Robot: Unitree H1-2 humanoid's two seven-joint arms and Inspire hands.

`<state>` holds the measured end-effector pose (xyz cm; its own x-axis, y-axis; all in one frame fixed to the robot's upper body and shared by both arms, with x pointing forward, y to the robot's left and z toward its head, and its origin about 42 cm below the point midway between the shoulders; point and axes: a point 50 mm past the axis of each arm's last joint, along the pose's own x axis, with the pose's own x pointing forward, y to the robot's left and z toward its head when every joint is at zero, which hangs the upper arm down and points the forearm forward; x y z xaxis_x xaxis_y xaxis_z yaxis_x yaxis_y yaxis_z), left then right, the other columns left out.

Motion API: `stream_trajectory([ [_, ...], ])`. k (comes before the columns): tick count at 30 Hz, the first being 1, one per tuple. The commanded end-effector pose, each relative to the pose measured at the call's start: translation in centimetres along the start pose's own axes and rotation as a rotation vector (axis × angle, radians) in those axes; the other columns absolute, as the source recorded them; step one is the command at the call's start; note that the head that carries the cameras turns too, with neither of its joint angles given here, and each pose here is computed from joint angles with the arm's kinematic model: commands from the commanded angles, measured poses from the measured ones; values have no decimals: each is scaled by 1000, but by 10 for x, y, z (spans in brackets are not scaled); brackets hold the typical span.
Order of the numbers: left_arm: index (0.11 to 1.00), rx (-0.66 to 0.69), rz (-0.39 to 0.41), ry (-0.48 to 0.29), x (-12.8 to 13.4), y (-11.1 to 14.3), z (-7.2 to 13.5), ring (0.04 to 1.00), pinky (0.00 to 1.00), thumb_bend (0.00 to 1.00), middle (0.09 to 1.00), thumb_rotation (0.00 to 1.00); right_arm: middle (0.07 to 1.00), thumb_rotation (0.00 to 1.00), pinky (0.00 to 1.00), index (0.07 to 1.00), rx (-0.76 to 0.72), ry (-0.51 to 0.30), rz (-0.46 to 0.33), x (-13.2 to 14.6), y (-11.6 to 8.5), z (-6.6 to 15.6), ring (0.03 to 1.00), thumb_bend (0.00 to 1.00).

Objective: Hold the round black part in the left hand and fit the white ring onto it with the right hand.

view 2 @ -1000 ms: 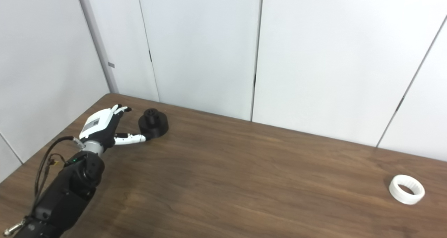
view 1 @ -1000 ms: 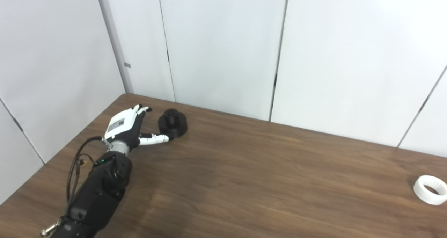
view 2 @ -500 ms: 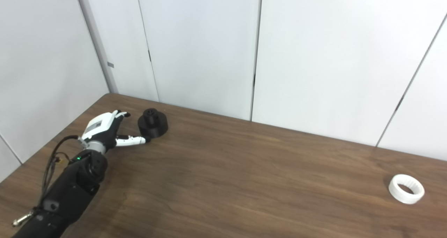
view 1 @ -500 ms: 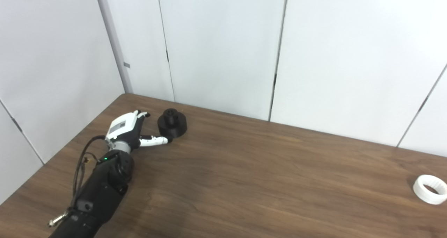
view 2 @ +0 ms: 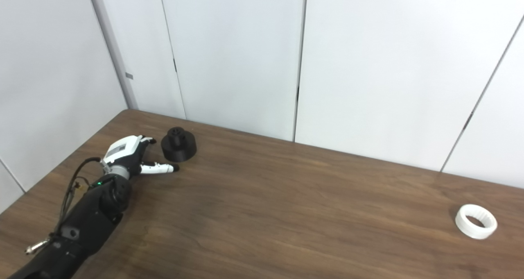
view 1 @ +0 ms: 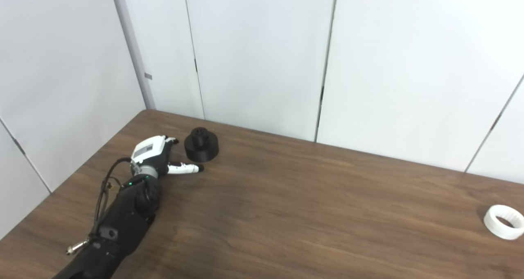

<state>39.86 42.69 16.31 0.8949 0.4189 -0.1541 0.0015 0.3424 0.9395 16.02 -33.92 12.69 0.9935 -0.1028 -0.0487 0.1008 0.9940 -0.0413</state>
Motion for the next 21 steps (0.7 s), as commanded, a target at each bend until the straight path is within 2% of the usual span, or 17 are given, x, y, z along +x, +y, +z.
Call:
stream_trajectory([
  [1, 888, 0, 99, -35, 13, 33, 15, 1000, 1000, 1000, 984, 599, 1000, 1000, 1000, 1000, -16, -36, 3, 1, -1, 9, 1000, 638],
  [12, 874, 35, 98, -29, 27, 34, 25, 1000, 1000, 1000, 985, 577, 1000, 1000, 1000, 1000, -17, -31, -1, -1, 0, 10, 1000, 651],
  [21, 855, 8, 88, -42, 33, 32, 36, 1000, 1000, 1000, 965, 564, 1000, 1000, 1000, 1000, -20, -31, 1, -1, 1, 10, 1000, 647],
])
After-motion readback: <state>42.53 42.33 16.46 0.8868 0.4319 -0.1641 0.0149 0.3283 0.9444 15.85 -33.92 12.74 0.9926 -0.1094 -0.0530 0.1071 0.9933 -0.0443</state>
